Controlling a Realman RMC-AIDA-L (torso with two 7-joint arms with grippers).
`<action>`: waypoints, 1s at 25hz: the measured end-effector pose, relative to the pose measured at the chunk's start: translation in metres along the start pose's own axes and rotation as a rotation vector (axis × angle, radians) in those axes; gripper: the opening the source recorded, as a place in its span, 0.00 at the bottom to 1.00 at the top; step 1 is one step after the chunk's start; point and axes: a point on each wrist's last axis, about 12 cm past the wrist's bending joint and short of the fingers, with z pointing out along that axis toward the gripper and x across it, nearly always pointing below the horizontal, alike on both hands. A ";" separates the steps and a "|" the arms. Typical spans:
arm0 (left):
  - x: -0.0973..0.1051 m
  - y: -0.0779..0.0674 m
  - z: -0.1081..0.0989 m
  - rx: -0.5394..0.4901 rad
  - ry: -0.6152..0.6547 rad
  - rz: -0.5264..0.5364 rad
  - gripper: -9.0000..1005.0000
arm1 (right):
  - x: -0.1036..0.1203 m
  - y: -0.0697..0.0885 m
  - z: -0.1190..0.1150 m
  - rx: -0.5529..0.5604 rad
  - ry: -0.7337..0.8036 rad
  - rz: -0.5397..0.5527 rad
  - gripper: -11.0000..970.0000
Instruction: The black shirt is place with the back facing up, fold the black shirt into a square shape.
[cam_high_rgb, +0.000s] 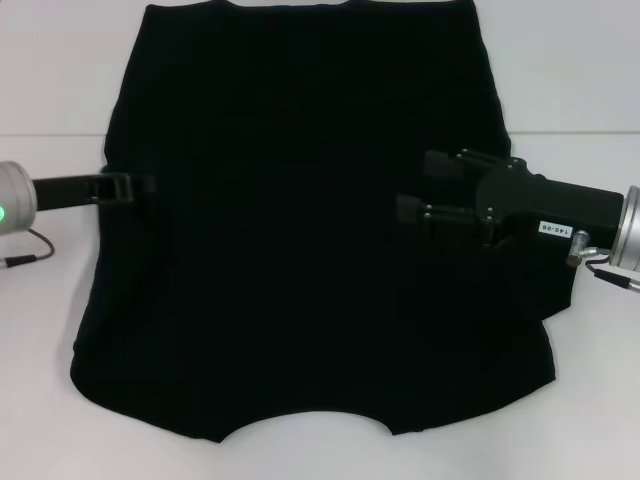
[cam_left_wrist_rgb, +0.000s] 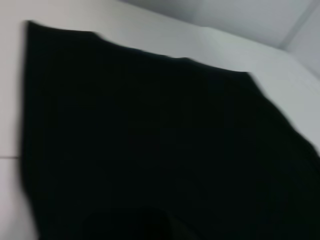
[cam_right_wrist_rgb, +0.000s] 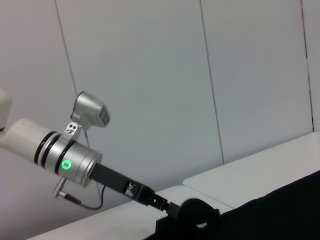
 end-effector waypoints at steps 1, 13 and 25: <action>0.002 -0.003 0.000 0.025 -0.001 0.013 0.01 | 0.000 0.000 0.000 0.001 -0.003 0.001 0.91; 0.023 -0.020 0.014 0.140 0.015 0.015 0.02 | -0.002 -0.002 -0.001 0.012 -0.018 0.009 0.91; 0.020 -0.058 0.009 0.462 -0.132 0.127 0.45 | -0.010 -0.042 -0.031 0.249 0.023 0.207 0.91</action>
